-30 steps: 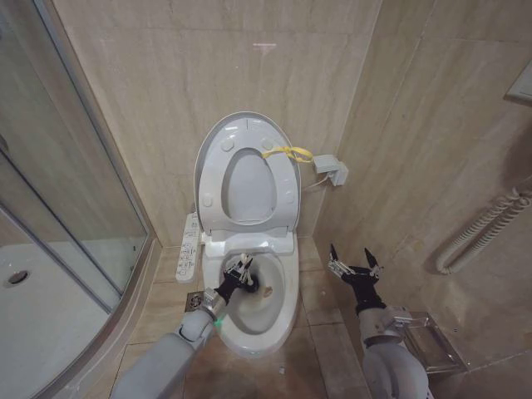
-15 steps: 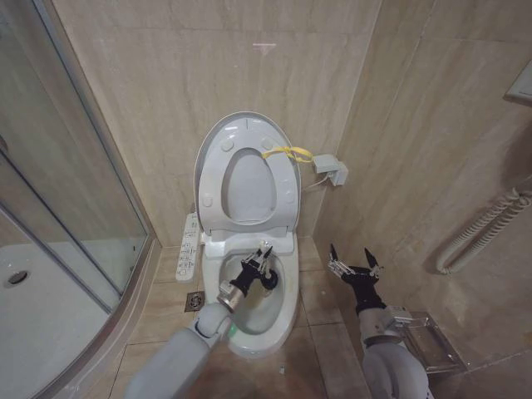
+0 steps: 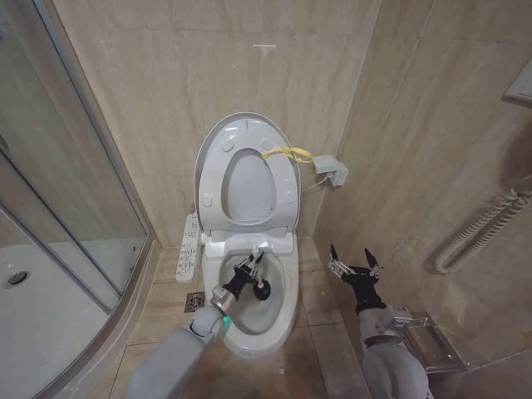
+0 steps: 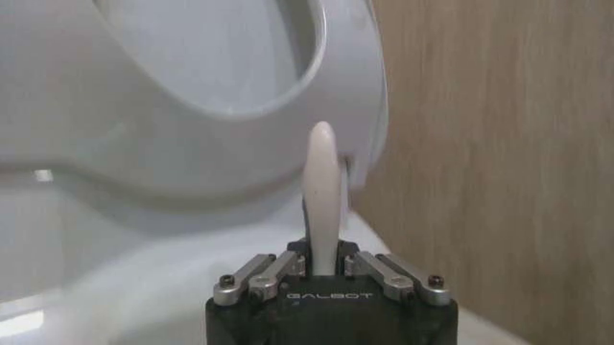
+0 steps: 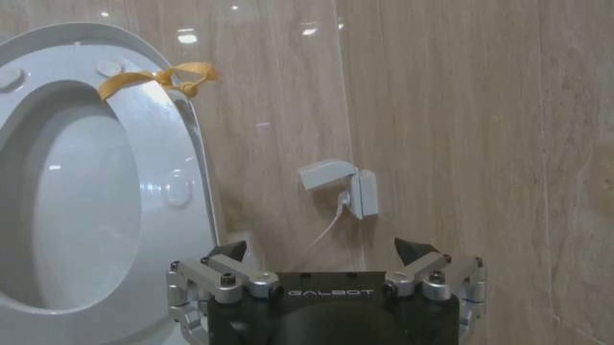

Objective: Open the toilet lid, clean the toilet bowl with a toilet brush, close the toilet lid, and flush.

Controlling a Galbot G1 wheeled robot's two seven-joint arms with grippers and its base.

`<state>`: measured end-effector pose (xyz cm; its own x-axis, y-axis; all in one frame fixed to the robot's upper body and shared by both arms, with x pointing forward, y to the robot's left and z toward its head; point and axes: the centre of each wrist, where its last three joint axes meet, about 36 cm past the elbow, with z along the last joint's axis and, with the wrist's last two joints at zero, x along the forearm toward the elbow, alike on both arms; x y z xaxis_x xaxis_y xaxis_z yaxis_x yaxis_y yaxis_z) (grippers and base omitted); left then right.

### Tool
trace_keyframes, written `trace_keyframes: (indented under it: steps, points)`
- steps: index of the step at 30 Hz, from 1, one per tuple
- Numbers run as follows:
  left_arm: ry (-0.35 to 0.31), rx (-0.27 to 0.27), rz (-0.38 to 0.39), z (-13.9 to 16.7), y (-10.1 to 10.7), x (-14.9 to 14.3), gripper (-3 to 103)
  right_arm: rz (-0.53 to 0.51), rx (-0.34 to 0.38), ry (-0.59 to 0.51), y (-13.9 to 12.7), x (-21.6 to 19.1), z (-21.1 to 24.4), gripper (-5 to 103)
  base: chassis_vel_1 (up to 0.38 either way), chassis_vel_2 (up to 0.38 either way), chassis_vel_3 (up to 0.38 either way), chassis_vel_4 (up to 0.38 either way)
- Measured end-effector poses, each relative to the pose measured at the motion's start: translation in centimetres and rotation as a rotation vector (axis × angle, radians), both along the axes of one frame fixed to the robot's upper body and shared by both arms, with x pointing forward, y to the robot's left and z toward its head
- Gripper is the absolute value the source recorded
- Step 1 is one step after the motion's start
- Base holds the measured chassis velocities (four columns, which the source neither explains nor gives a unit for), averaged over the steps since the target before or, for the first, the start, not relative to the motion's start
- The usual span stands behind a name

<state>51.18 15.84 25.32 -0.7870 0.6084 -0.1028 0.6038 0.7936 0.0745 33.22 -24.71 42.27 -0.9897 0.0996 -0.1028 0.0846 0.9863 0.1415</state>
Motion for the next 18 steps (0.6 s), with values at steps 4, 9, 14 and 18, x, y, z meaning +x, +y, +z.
trace_keyframes:
  steps: [4, 9, 14, 18]
  points:
    - [-0.044, -0.041, -0.031, 1.9, -2.1, -0.5, 17, 0.000, 0.000, 0.000, 0.0, 0.0, 0.0, 100, 0.000, 0.000, 0.000, 0.000]
    - [-0.049, -0.078, -0.088, 2.7, -5.1, -2.4, 17, 0.000, 0.000, 0.000, 0.0, 0.0, 0.0, 100, 0.000, 0.000, 0.000, 0.000]
    - [-0.039, -0.062, -0.094, 1.9, -5.1, -2.7, 17, 0.000, 0.000, 0.000, 0.0, 0.0, 0.0, 100, 0.000, 0.000, 0.000, 0.000]
    - [-0.023, -0.006, -0.064, 0.5, -2.7, -1.6, 17, 0.000, 0.000, 0.000, 0.0, 0.0, 0.0, 100, 0.000, 0.000, 0.000, 0.000]
